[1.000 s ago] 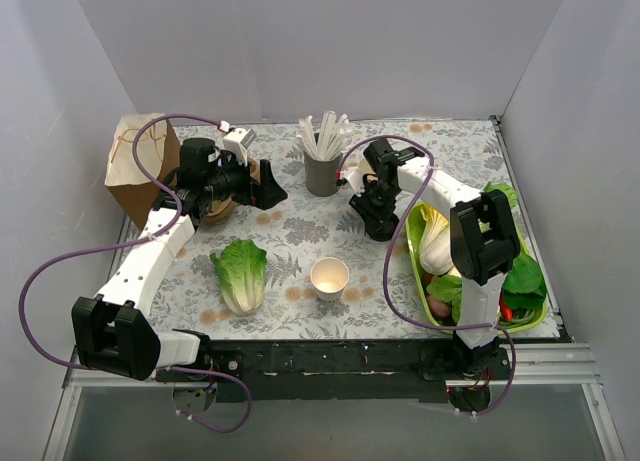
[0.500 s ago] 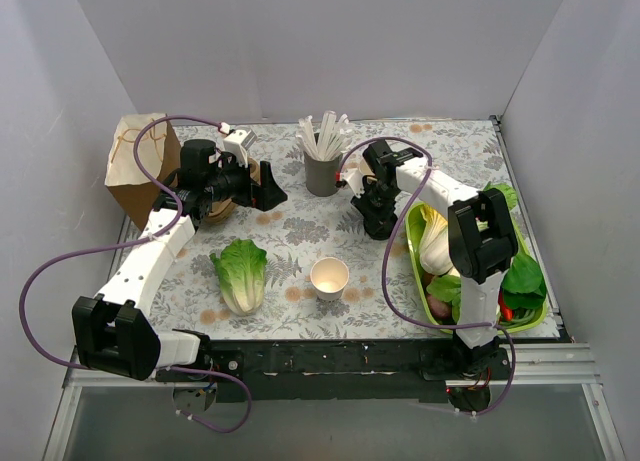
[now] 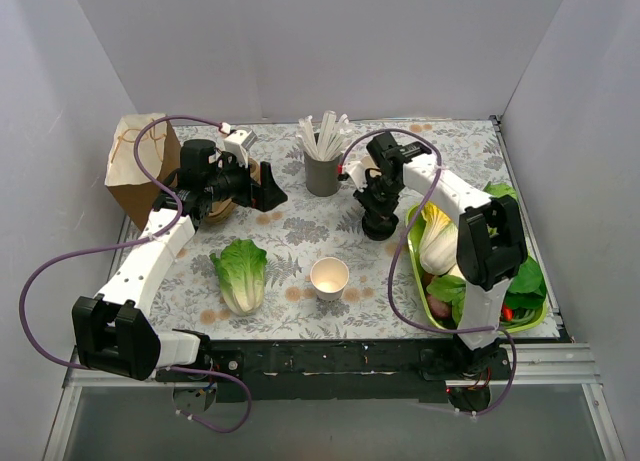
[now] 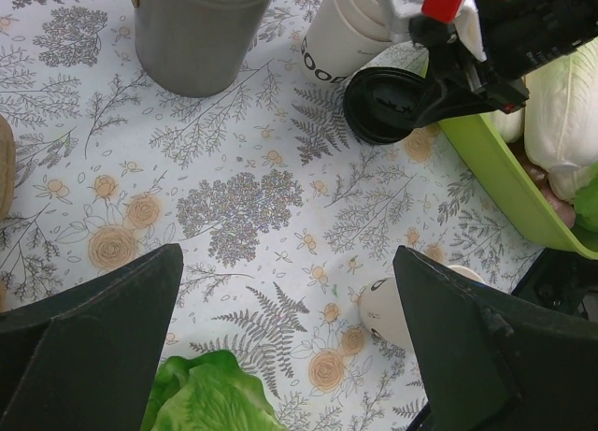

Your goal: Pack the takeout coffee

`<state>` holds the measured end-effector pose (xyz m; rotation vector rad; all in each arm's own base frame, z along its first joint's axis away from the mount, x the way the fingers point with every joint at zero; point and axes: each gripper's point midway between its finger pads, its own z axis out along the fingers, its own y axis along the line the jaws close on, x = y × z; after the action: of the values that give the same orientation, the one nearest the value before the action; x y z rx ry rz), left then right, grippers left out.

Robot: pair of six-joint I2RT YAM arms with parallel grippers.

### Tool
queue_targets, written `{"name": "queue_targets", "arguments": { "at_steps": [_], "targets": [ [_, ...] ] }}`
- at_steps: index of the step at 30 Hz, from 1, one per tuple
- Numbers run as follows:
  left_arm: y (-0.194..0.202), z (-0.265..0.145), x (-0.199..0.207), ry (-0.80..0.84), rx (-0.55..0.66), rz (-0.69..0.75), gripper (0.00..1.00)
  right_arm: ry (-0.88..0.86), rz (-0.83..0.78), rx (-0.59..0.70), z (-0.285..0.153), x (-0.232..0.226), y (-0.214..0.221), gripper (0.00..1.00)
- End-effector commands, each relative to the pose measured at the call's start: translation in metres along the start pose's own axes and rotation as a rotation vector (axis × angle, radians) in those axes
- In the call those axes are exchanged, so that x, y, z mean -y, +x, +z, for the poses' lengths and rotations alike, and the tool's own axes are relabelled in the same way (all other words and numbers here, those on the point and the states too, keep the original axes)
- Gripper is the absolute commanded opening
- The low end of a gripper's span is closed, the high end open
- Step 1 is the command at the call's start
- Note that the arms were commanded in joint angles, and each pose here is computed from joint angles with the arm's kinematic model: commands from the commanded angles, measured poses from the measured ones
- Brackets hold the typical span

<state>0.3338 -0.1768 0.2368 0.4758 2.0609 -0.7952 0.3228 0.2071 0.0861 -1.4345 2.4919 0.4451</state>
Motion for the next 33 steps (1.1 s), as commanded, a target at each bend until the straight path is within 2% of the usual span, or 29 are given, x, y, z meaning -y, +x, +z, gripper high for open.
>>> {"name": "queue_targets", "arguments": {
  "at_steps": [1,5,10,14,17,19,22,27,31,33],
  "targets": [
    [-0.006,-0.005,0.011,0.059,0.015,0.043,0.98,0.007,-0.033,0.076,-0.037,-0.013,-0.01,0.01],
    [-0.011,-0.007,0.02,0.102,0.018,0.069,0.98,-0.062,-0.057,0.105,-0.058,-0.032,-0.017,0.01],
    [-0.007,-0.01,0.024,0.124,0.011,0.109,0.98,-0.193,-0.137,0.222,-0.102,-0.071,-0.035,0.01],
    [-0.008,-0.013,0.027,0.131,0.024,0.125,0.98,-0.276,-0.254,0.429,-0.157,-0.105,-0.068,0.01],
    [-0.006,-0.014,0.028,0.127,0.026,0.125,0.98,-0.345,-0.332,0.646,-0.198,-0.136,-0.093,0.01],
    [-0.006,-0.017,0.029,0.117,0.03,0.118,0.98,-0.413,-0.348,0.78,-0.218,-0.155,-0.106,0.01],
    [-0.004,-0.02,0.028,0.091,0.033,0.097,0.98,-0.5,-0.265,0.865,-0.224,-0.166,-0.113,0.01],
    [-0.001,-0.029,0.02,-0.005,0.068,0.019,0.98,-0.528,-0.154,0.82,-0.217,-0.165,-0.116,0.01],
    [0.012,-0.032,0.022,0.007,0.066,0.029,0.98,-0.548,-0.131,0.821,-0.218,-0.166,-0.116,0.01],
    [0.019,-0.031,0.025,0.032,0.031,0.023,0.98,-0.629,-0.081,0.765,-0.208,-0.171,-0.109,0.01]
  ]
}}
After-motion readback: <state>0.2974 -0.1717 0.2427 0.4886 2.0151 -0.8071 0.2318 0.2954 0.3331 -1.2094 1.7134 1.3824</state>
